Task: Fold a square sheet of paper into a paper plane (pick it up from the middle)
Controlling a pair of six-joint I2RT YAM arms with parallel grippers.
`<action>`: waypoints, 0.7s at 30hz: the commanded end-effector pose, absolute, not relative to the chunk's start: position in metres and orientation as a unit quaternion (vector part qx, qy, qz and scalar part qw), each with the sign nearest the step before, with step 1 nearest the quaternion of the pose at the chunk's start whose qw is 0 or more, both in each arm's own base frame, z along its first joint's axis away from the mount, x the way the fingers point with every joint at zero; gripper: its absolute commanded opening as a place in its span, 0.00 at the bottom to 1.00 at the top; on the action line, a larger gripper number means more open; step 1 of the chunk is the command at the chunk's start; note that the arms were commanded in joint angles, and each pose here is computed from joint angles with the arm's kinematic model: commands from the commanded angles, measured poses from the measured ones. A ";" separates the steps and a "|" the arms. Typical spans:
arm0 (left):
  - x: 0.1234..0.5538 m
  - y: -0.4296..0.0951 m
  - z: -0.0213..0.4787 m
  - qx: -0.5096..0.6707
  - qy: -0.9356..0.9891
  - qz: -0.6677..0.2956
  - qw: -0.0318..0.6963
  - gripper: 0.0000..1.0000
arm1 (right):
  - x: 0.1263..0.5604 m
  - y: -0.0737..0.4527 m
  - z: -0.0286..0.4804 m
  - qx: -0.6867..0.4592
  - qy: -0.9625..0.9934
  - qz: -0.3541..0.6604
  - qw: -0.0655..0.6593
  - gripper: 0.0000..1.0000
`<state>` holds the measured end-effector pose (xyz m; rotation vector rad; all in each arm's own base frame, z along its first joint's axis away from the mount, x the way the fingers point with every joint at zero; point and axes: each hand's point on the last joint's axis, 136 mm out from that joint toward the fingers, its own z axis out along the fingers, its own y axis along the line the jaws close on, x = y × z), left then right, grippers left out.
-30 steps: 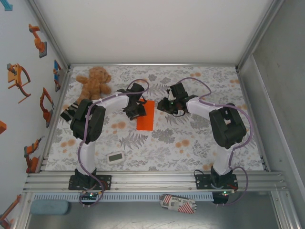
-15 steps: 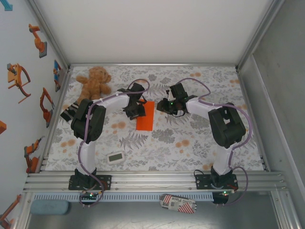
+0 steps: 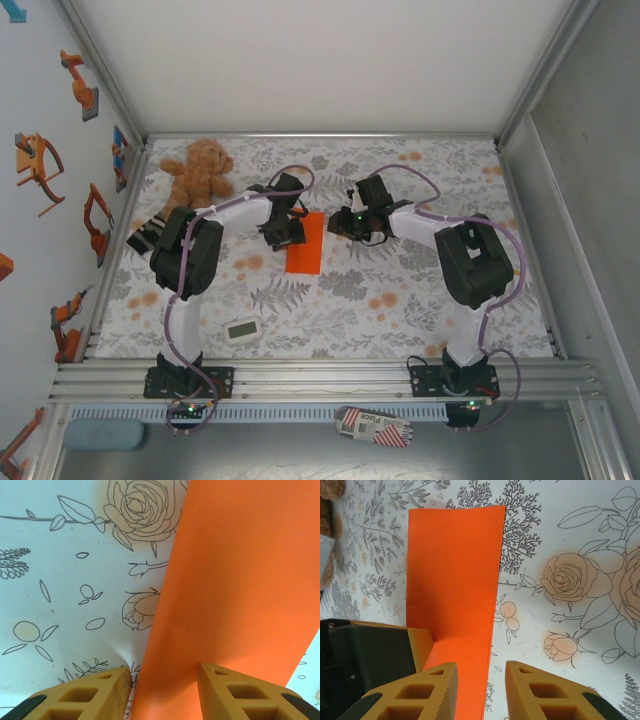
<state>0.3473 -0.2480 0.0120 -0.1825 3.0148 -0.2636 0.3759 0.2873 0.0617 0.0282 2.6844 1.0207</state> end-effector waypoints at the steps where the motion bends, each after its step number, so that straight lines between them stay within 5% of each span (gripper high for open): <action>1: 0.313 -0.213 -0.052 -0.054 0.998 0.002 -0.018 0.42 | 0.374 0.291 0.055 0.012 0.925 0.360 0.122 0.30; 21: 0.310 -0.211 -0.059 -0.052 0.998 0.009 -0.027 0.43 | 0.367 0.331 0.044 -0.025 0.921 0.379 0.087 0.19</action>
